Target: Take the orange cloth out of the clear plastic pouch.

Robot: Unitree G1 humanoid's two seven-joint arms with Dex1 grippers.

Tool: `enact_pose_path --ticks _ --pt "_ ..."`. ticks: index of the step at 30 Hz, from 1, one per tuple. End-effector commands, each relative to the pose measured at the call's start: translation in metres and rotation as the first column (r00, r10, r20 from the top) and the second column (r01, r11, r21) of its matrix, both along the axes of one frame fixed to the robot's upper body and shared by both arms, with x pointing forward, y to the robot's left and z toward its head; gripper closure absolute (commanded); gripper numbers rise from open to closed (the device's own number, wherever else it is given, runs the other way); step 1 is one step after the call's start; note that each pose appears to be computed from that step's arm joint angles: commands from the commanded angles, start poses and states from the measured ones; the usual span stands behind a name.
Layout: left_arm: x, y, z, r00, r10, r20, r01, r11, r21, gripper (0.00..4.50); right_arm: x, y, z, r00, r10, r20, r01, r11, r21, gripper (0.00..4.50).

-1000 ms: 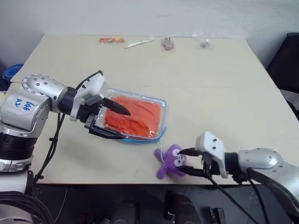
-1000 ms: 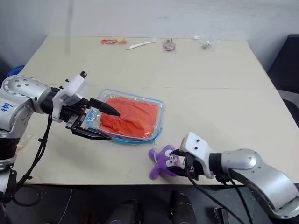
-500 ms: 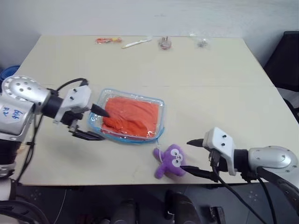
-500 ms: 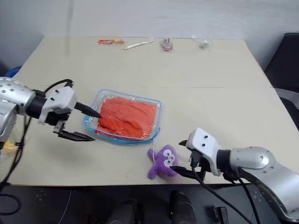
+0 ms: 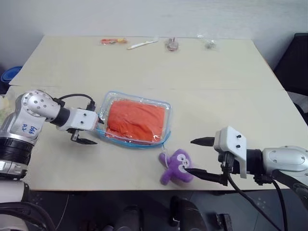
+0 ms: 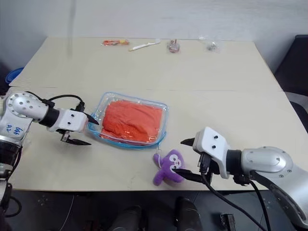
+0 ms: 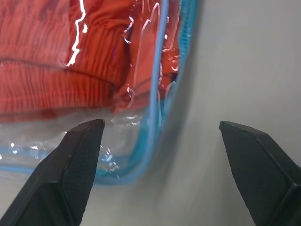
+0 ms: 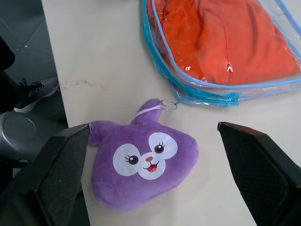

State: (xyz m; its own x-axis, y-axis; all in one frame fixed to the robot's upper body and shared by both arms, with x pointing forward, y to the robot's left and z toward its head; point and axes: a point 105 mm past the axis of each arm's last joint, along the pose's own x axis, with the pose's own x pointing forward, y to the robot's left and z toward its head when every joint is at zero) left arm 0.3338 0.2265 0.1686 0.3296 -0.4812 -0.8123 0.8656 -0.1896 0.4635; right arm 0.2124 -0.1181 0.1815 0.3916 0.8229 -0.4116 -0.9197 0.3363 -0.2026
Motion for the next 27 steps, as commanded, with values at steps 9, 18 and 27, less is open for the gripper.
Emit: enact_pose_path --ticks 9,18,27 --pt "-0.039 -0.023 0.013 0.976 -0.023 -0.216 0.003 0.996 -0.093 3.80 -0.006 0.001 0.012 0.998 0.018 0.059 -0.019 1.000 0.016 0.00" --pt "-0.051 -0.033 0.015 0.975 0.036 -0.219 -0.057 0.994 -0.092 4.49 -0.003 -0.007 -0.007 0.998 -0.015 0.063 0.019 0.997 -0.070 0.00" --pt "-0.037 -0.029 0.011 0.987 0.076 -0.141 -0.093 0.988 -0.121 4.49 -0.004 -0.010 -0.019 0.998 -0.031 0.063 0.037 0.994 -0.104 0.00"
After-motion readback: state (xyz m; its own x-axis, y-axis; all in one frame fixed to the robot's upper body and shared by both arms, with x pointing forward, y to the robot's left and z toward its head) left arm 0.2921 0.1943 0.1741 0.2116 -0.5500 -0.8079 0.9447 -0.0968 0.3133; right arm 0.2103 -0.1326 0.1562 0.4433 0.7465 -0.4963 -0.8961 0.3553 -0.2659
